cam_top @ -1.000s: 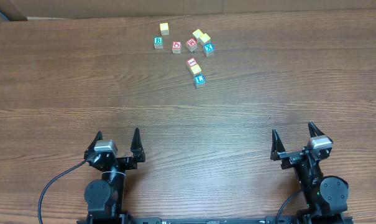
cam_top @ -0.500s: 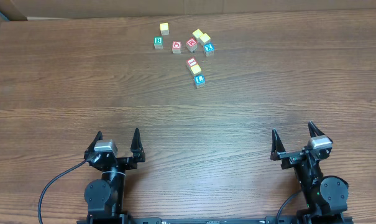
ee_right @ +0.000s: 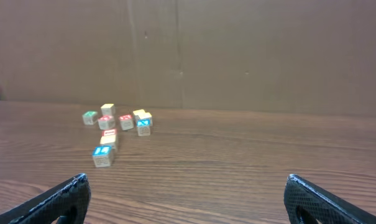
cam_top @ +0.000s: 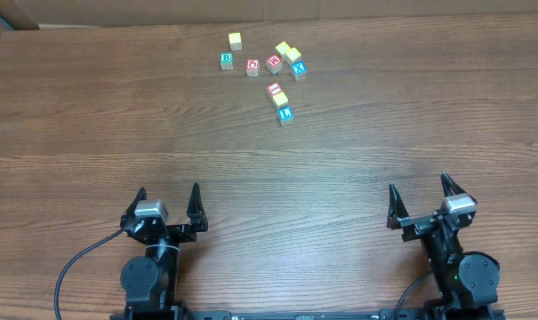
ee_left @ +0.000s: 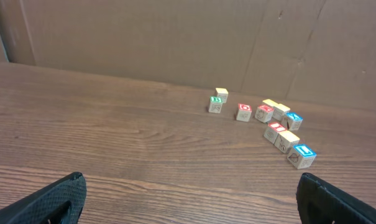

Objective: Flip 4 blocks

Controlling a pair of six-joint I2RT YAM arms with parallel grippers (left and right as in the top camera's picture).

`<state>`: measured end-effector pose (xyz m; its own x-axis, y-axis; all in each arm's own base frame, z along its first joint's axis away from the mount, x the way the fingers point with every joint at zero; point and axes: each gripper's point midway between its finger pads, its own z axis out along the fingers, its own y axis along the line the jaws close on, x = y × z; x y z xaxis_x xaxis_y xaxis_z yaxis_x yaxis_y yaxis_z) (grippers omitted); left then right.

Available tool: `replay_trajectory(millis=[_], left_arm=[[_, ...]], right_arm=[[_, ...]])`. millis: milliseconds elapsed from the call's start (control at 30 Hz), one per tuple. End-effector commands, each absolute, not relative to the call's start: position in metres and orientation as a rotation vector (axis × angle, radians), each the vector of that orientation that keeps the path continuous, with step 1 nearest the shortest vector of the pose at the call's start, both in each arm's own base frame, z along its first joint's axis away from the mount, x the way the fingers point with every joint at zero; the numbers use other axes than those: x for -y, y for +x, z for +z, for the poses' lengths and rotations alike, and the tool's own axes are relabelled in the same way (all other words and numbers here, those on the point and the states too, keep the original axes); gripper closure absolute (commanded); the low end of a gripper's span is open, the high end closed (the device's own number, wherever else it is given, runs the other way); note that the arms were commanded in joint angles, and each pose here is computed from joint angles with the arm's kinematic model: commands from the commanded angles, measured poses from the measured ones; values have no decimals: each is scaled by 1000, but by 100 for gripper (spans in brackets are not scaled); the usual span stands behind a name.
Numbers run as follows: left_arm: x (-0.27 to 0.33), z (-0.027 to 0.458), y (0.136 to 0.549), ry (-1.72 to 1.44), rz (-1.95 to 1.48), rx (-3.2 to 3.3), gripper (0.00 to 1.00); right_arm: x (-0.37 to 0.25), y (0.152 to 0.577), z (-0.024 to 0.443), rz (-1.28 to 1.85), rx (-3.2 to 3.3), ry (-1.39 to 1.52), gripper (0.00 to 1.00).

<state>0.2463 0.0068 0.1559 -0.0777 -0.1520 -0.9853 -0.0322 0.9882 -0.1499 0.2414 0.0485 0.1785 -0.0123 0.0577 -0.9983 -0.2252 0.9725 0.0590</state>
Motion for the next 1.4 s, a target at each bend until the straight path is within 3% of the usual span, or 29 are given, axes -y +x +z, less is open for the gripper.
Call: replay_trajectory(millis=[0,100,567,767,1067,1367], left_arm=[[-7,156,246,-124,-81,-1645,0],[-7,156,246,-124,-81,-1645,0],[-7,156,246,-124,-81,-1645,0],[-7,156,246,-124,-81,-1645,0],[-7,156,246,-124,-81,-1645,0],[-7,156,246,-124,-81,-1645,0]], right_arm=[[-59,238,182,330,-1552,-134,0],[-64,234,198,372,-1521,-140,0],[-58,174,361,403,-1400,-134,0],[-65,168,413,459,-1452,-152,0],[-83,214,433,540,-1732,-164,0],[-100,293,399,598,-2302,-82,0]])
